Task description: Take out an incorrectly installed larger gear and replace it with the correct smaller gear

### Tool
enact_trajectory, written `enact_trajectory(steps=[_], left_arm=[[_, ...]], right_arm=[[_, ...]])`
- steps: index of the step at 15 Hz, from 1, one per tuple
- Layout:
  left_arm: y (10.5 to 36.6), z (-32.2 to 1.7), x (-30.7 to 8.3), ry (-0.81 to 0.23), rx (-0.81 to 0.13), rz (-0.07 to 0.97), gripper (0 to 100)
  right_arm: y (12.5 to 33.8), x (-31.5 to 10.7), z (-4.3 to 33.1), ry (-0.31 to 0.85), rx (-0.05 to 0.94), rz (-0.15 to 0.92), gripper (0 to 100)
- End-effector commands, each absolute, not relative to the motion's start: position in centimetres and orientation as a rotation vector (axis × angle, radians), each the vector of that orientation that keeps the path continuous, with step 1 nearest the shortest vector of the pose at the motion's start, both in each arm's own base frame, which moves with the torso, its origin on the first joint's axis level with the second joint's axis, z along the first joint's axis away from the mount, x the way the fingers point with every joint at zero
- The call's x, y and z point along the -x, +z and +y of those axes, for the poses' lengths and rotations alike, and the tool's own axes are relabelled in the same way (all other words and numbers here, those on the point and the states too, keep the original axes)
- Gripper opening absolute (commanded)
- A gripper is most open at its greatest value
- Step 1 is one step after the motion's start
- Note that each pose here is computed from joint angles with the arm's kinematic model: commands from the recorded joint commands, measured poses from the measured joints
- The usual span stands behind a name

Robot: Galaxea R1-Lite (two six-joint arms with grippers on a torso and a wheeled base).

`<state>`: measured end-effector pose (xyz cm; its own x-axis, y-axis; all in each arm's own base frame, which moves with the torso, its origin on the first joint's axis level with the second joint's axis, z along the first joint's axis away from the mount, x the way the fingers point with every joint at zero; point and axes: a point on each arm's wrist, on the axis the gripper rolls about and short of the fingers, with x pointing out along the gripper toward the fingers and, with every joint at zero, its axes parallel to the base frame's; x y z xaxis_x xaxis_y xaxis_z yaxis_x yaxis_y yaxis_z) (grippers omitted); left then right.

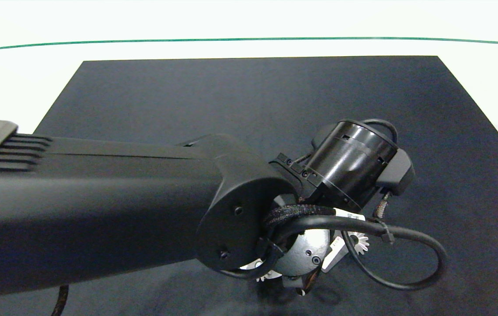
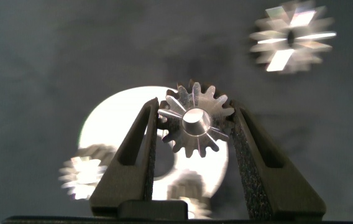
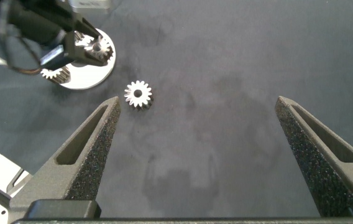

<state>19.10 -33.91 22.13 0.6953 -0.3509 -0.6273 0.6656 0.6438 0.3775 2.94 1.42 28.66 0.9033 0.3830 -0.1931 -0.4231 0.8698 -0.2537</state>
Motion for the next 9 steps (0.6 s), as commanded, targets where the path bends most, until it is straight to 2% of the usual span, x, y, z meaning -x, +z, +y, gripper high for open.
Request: enact_trajectory(steps=[1,5,9], left_arm=[[21.7,-33.8,-19.7,-0.582,-0.661,0.545,31],[21.8,-33.6,-19.7,-0.581,-0.660,0.546,31],[20.9,-33.6,-19.6,-0.580,-0.682,0.571,31]], right_arm=[[28.7,-2.8,1.3,0.422,0.296,0.132,100],[28.7,-2.7,1.2,0.422,0.305,0.126,100],[28.7,-2.4,1.1,0.422,0.312,0.115,100]])
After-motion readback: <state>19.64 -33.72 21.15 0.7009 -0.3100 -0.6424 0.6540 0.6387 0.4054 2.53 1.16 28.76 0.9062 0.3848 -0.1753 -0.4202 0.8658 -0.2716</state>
